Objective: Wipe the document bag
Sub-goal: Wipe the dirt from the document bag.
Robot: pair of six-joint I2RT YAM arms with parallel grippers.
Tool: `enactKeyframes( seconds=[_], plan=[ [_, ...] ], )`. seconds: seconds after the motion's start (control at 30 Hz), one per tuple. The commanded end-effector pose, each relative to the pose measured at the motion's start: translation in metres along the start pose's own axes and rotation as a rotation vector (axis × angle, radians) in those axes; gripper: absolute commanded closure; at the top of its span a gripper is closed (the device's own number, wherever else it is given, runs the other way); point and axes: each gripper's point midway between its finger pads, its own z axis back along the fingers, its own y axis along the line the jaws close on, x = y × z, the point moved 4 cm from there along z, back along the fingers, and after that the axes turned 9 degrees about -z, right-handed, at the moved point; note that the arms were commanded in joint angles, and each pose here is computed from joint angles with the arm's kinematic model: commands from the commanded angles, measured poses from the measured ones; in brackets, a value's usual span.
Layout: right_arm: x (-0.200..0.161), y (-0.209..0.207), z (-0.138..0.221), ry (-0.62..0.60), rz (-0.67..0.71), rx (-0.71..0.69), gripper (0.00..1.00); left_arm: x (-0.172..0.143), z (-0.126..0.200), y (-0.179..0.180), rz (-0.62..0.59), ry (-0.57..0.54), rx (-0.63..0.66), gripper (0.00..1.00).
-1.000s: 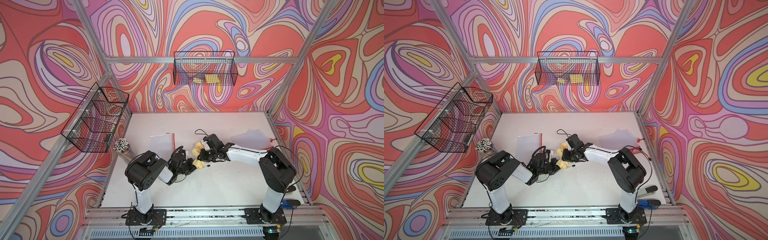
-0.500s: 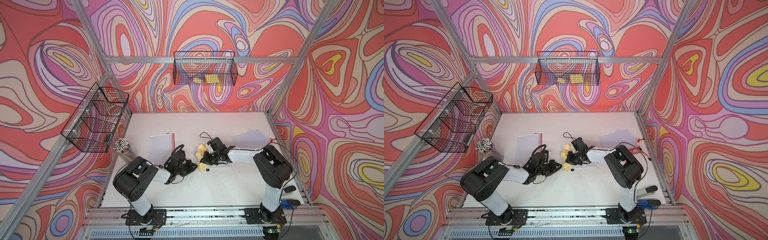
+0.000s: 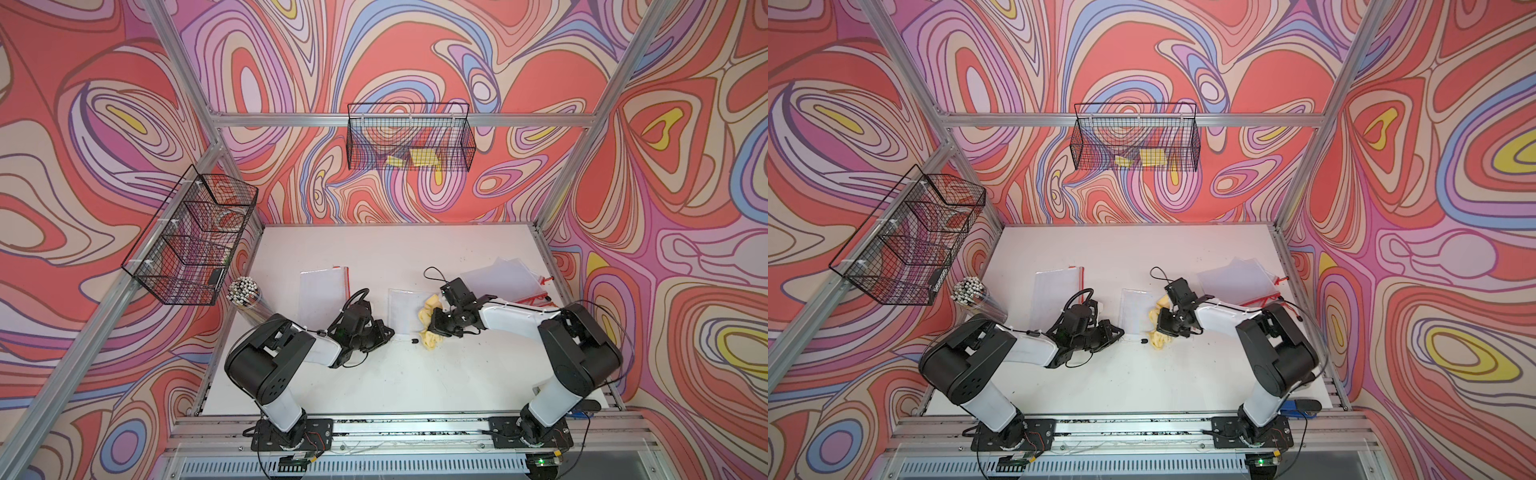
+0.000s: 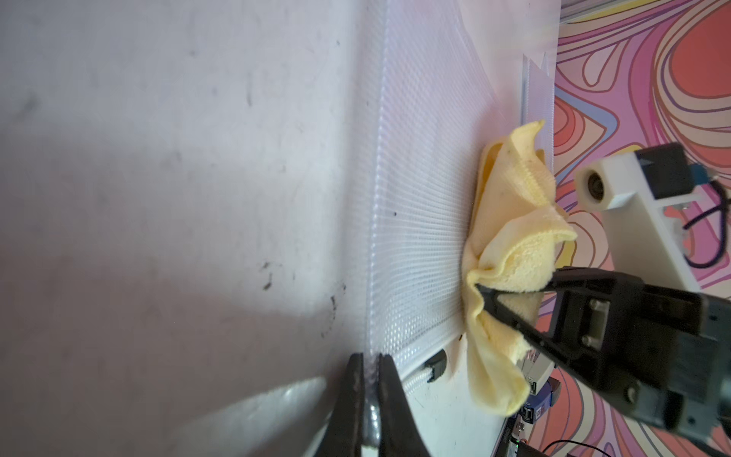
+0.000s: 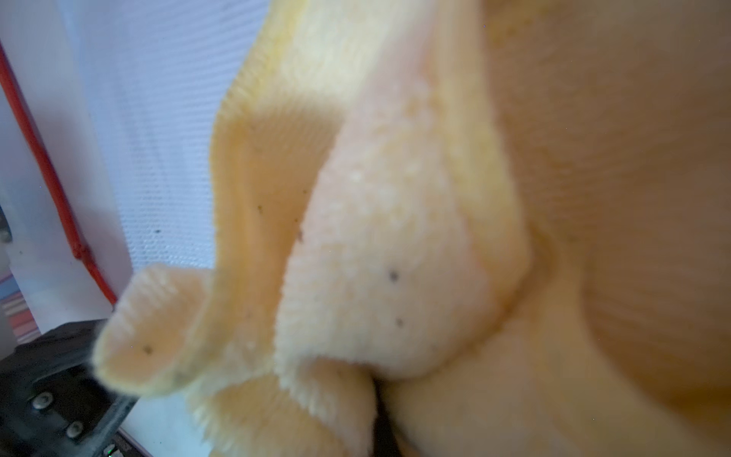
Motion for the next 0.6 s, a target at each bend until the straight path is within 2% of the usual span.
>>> enactKeyframes(
  seconds=[0.0, 0.1, 0.2, 0.37, 0.47, 0.57],
  plan=[
    [-0.023, 0.038, -0.036, 0.076, 0.030, 0.039, 1.00, -0.038, 0.008, 0.057, 0.072, 0.123, 0.263, 1.00],
    [-0.027, 0.039, -0.055, 0.106, -0.001, 0.060, 1.00, -0.037, 0.011, 0.056, 0.062, 0.120, 0.270, 1.00],
    [-0.027, 0.013, -0.053, 0.088, -0.026, -0.022, 1.00, -0.036, 0.014, 0.055, 0.053, 0.118, 0.281, 1.00],
    [-0.026, -0.062, -0.021, 0.060, -0.148, -0.139, 1.00, -0.035, 0.016, 0.056, 0.040, 0.120, 0.301, 1.00],
    [-0.025, -0.098, 0.011, 0.020, -0.211, -0.177, 1.00, -0.035, 0.016, 0.057, 0.040, 0.121, 0.306, 1.00],
    [-0.028, -0.114, 0.029, 0.002, -0.233, -0.204, 1.00, -0.037, 0.015, 0.058, 0.044, 0.128, 0.306, 1.00]
  ],
)
